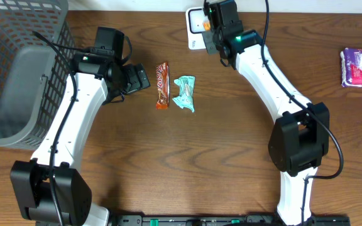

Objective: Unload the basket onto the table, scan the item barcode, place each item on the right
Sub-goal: 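Hold the orange pack up in front of the scanner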

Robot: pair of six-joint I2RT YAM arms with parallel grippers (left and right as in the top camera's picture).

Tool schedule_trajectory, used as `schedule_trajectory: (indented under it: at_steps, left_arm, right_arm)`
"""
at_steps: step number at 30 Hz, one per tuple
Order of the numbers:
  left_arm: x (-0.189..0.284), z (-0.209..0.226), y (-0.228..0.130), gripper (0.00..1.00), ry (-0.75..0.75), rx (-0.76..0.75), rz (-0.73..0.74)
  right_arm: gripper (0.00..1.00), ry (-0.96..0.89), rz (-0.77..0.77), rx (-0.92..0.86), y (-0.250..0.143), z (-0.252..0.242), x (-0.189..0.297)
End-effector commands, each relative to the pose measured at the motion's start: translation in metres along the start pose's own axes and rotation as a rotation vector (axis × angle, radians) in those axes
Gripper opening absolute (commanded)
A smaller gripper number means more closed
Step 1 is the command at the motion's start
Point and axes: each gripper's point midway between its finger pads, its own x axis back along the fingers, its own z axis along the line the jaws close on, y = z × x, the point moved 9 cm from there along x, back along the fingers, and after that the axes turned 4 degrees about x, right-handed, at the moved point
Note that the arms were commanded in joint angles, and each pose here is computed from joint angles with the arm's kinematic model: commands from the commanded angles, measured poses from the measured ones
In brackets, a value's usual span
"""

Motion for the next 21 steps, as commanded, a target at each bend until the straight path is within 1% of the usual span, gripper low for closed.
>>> schedule_trajectory:
  at_steps: [1,5,8,11,16,18,21]
  left_arm:
    - [0.002,0.000,0.002,0.98,0.007,0.001,-0.012]
    - [0.002,0.000,0.002,0.98,0.007,0.001,-0.012]
    - [0.002,0.000,0.002,0.98,0.008,0.001,-0.012]
    - [0.002,0.000,0.002,0.98,0.008,0.001,-0.012]
    - [0.002,0.000,0.002,0.98,0.007,0.001,-0.012]
    - [0.002,0.000,0.002,0.98,0.007,0.001,-0.012]
    - [0.002,0.000,0.002,0.98,0.008,0.001,-0.012]
  right_arm:
    - [0.01,-0.028,-0.101,0.052,0.022,-0.003,0.012]
    - [0.01,-0.059,-0.177,0.034,0.034,-0.008,0.011]
    - [0.01,-0.070,-0.214,0.074,0.041,-0.010,0.010]
    - [0.01,-0.084,-0.273,0.206,0.050,0.000,0.008]
    - [0.01,-0.297,-0.264,0.409,0.053,0.009,-0.005]
    - [0.01,-0.304,-0.261,0.473,0.049,0.013,-0.017]
    - [0.01,-0.302,-0.246,0.519,0.040,0.018,-0.038]
